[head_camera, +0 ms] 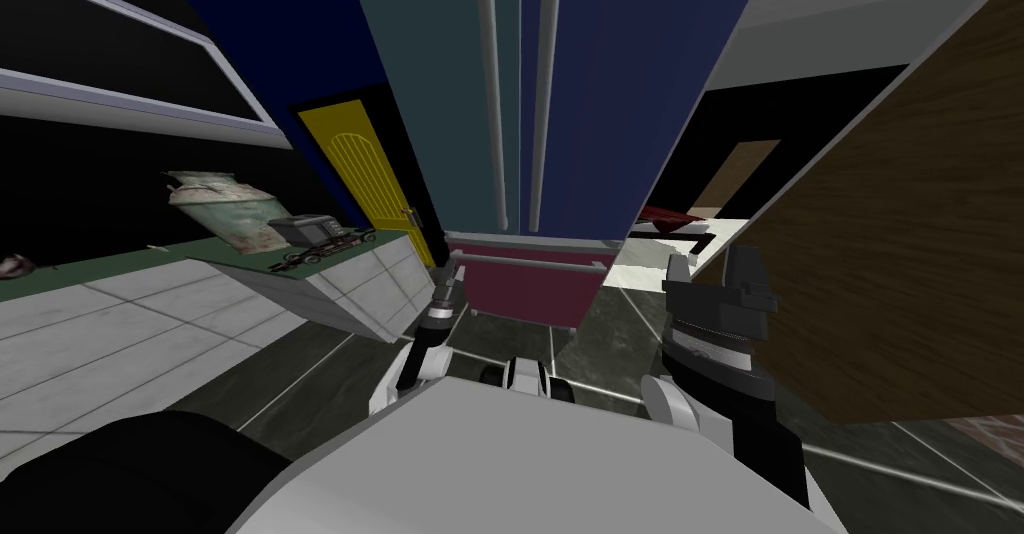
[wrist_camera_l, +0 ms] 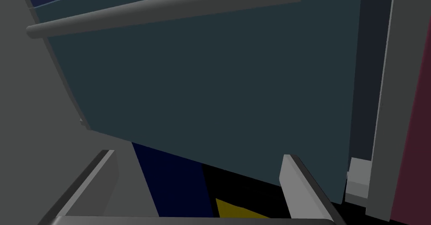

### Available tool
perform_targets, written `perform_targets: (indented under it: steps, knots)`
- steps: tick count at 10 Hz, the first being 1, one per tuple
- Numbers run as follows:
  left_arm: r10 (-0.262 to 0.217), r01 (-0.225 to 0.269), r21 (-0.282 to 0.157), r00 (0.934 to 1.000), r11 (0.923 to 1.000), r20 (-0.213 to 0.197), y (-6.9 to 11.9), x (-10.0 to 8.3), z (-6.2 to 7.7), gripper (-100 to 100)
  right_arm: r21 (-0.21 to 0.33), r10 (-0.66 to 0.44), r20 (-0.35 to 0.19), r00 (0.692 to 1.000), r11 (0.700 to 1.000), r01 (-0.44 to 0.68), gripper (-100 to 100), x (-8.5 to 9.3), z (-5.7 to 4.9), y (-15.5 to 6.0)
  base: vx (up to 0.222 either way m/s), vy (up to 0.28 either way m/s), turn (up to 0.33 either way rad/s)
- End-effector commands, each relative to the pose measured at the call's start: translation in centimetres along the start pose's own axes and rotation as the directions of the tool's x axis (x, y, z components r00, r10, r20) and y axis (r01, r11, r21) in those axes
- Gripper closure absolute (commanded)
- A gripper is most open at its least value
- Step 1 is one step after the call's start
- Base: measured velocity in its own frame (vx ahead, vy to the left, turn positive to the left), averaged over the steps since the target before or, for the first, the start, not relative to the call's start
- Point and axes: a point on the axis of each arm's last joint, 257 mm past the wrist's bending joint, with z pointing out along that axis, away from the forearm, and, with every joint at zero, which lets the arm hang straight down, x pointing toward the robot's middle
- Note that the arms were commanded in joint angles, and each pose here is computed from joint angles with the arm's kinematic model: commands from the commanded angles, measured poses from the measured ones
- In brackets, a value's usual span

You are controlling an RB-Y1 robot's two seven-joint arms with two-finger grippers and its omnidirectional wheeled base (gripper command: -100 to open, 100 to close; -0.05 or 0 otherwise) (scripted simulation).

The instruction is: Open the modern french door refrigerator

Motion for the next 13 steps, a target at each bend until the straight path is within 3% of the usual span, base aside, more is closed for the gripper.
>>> perform_targets:
  steps: [1, 13]
  knots:
    - [0.004, -0.004, -0.008, 0.9999, 1.0000, -0.012, 1.8, 0.4, -0.7, -100, 0.000, 0.000, 0.000, 1.000, 1.000, 0.000, 0, 0.0, 0.0, 0.0, 0.102, -0.061, -0.013]
    - [0.008, -0.012, -0.071, 0.9988, 0.9974, -0.049, 8.7, 1.7, -4.4, -100, 0.000, 0.000, 0.000, 1.000, 1.000, 0.000, 0, 0.0, 0.0, 0.0, 0.072, -0.050, -0.009]
